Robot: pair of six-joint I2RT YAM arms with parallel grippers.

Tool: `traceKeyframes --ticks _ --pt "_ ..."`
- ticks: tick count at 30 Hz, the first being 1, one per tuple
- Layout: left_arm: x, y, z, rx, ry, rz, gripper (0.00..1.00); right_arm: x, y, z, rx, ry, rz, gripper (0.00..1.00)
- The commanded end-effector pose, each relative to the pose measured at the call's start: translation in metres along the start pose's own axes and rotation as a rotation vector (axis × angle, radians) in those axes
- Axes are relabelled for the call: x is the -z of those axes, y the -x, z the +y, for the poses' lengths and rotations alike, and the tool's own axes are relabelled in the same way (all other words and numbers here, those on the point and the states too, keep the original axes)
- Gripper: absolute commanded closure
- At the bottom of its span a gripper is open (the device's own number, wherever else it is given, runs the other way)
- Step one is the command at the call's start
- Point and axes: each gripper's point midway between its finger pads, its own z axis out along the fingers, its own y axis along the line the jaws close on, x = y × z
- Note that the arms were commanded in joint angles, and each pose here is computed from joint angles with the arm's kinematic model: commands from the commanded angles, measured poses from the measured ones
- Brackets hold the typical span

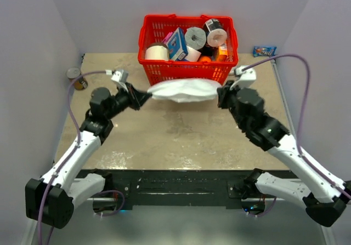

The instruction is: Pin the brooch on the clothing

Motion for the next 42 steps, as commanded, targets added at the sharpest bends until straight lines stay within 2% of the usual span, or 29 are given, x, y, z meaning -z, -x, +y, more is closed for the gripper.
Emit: traceKeyframes --ticks 1,2,3,5,8,21,26,27,29,30,31,32,33,34,35,36,39,42 --pt "0.018 -0.114 0.035 0.253 0.089 0.186 1.00 -0.007 -0.157 -0.016 -0.089 -0.067 0.345 1.00" --pt "0.023 -0.132 0.040 0.280 0.110 0.220 1.00 -0.002 -0.197 -0.022 -0.085 -0.071 0.432 1.00" --pt "0.032 -0.160 0.048 0.312 0.143 0.274 1.00 0.001 -0.214 -0.025 -0.096 -0.076 0.471 1.00" --pt "0.042 -0.184 0.057 0.336 0.188 0.330 1.00 0.010 -0.248 -0.033 -0.120 -0.101 0.545 1.00" --pt "0.057 -0.213 0.064 0.369 0.242 0.397 1.00 0.022 -0.273 -0.037 -0.143 -0.114 0.621 1.00" --pt "0.090 -0.241 0.060 0.435 0.347 0.454 1.00 0.069 -0.303 -0.057 -0.176 -0.189 0.765 1.00" --pt "0.098 -0.250 0.050 0.475 0.365 0.493 1.00 0.086 -0.310 -0.047 -0.209 -0.160 0.819 1.00" --pt "0.100 -0.252 0.049 0.483 0.366 0.498 0.98 0.089 -0.312 -0.047 -0.206 -0.164 0.829 1.00" --pt "0.104 -0.258 0.042 0.505 0.364 0.524 0.85 0.100 -0.316 -0.046 -0.189 -0.175 0.862 0.97" --pt "0.105 -0.259 0.040 0.512 0.362 0.530 0.71 0.103 -0.317 -0.047 -0.183 -0.184 0.871 0.91" --pt "0.109 -0.264 0.035 0.518 0.362 0.552 0.62 0.108 -0.317 -0.044 -0.180 -0.179 0.880 0.82" --pt "0.109 -0.259 0.032 0.524 0.361 0.533 0.52 0.112 -0.316 -0.045 -0.174 -0.189 0.889 0.62" --pt "0.107 -0.254 0.028 0.519 0.356 0.520 0.37 0.114 -0.313 -0.044 -0.176 -0.185 0.886 0.54" --pt "0.111 -0.254 0.025 0.514 0.361 0.531 0.32 0.115 -0.311 -0.043 -0.175 -0.182 0.885 0.49" --pt "0.107 -0.238 0.023 0.495 0.359 0.484 0.28 0.115 -0.306 -0.043 -0.177 -0.183 0.880 0.38" --pt "0.107 -0.232 0.022 0.485 0.361 0.471 0.23 0.113 -0.300 -0.042 -0.178 -0.183 0.862 0.36" --pt "0.103 -0.206 0.024 0.420 0.384 0.408 0.20 0.104 -0.284 -0.035 -0.179 -0.165 0.816 0.32" --pt "0.098 -0.191 0.031 0.336 0.399 0.366 0.22 0.090 -0.273 -0.023 -0.168 -0.128 0.775 0.33"
